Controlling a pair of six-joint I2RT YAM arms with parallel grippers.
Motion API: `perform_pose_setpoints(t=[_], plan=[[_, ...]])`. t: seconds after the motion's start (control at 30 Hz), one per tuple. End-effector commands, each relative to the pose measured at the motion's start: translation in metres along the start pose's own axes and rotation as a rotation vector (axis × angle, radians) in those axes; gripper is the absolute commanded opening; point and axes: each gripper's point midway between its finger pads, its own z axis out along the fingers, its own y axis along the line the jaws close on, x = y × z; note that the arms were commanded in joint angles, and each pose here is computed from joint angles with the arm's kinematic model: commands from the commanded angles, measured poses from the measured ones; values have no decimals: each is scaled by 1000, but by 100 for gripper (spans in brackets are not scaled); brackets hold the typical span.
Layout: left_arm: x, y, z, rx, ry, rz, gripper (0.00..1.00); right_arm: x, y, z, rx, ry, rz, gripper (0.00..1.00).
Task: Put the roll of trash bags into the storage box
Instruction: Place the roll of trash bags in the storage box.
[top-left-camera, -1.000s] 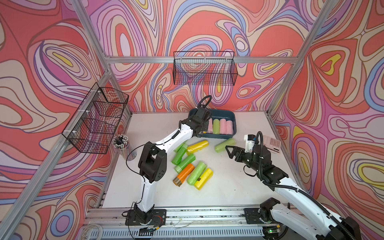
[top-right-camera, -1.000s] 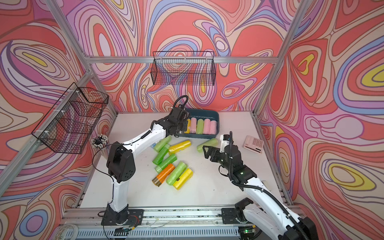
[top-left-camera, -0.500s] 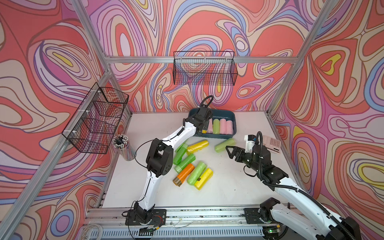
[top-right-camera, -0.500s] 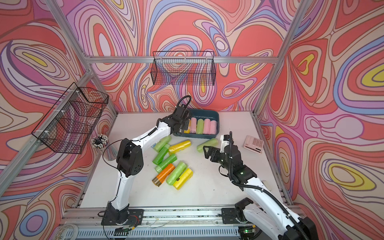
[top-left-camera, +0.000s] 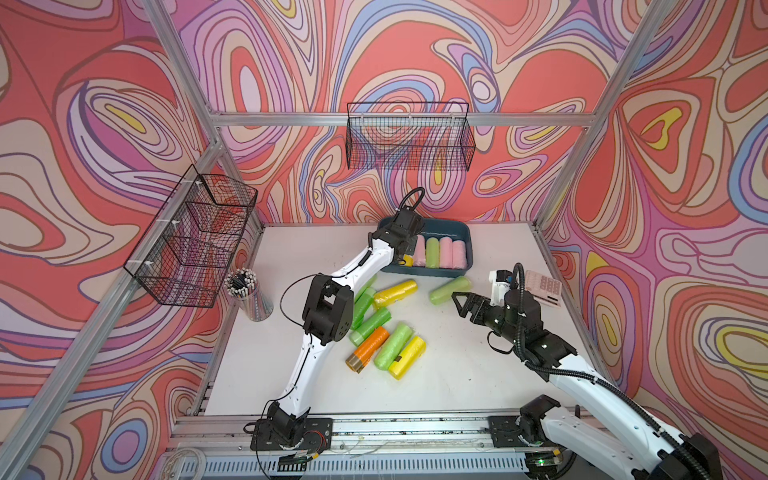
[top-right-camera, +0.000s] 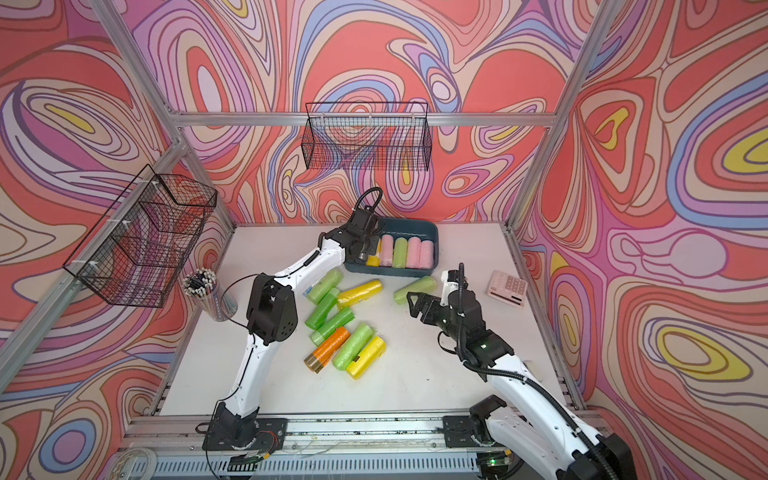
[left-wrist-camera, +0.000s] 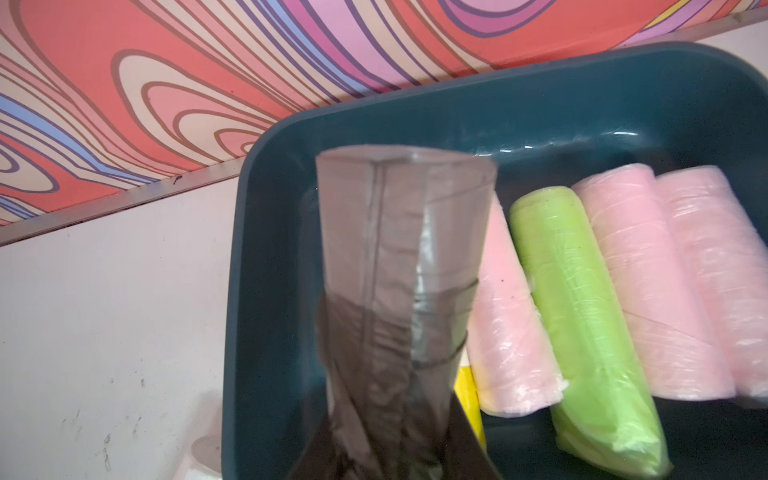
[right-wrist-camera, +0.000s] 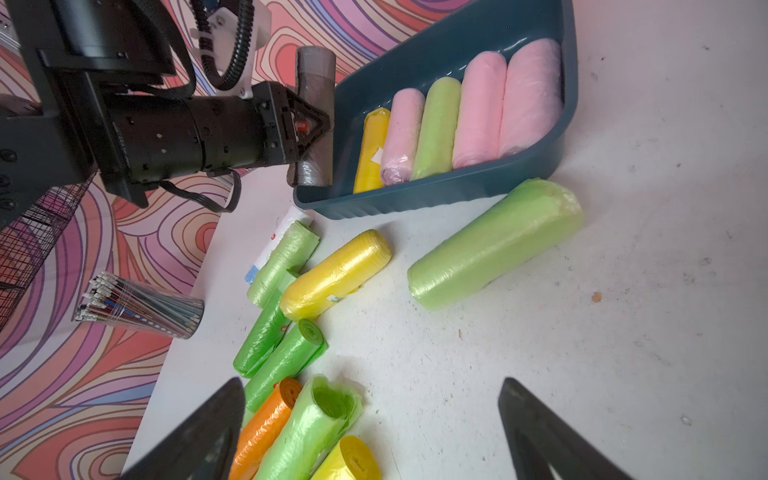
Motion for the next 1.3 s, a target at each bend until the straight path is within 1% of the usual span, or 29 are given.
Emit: perform_pose_setpoints(t=[0.0, 0.37, 0.6, 0.7, 0.73, 0.9, 0.93, 1.03, 1.07, 1.17, 1.27], plan=[[-4, 5, 4, -8, 1, 21, 11, -2, -5, -4, 23, -12, 8, 97], [-10, 8, 20, -19, -19, 30, 12, 0, -8, -2, 38, 0, 12, 97], [-4, 8, 29, -17, -7, 38, 12, 3, -10, 1, 47, 6, 21, 97], [-1, 9, 33, -21, 1, 43, 14, 3, -10, 2, 45, 8, 26, 97], [1, 9, 33, -22, 4, 44, 16, 4, -11, 3, 46, 10, 26, 97], [1, 11, 31, -28, 6, 47, 32, 5, -11, 6, 47, 23, 27, 97], [0, 10, 29, -21, 3, 49, 37, 6, -11, 6, 49, 27, 29, 97], [-4, 10, 20, -13, -2, 53, 60, 8, -14, 8, 62, 34, 40, 98], [-5, 11, 17, -11, -11, 51, 64, 8, -15, 8, 65, 34, 40, 98], [-11, 11, 4, 9, -44, 42, 73, 9, -15, 8, 66, 38, 42, 98], [-18, 11, -11, 28, -75, 21, 78, 9, -14, 8, 63, 40, 44, 98]])
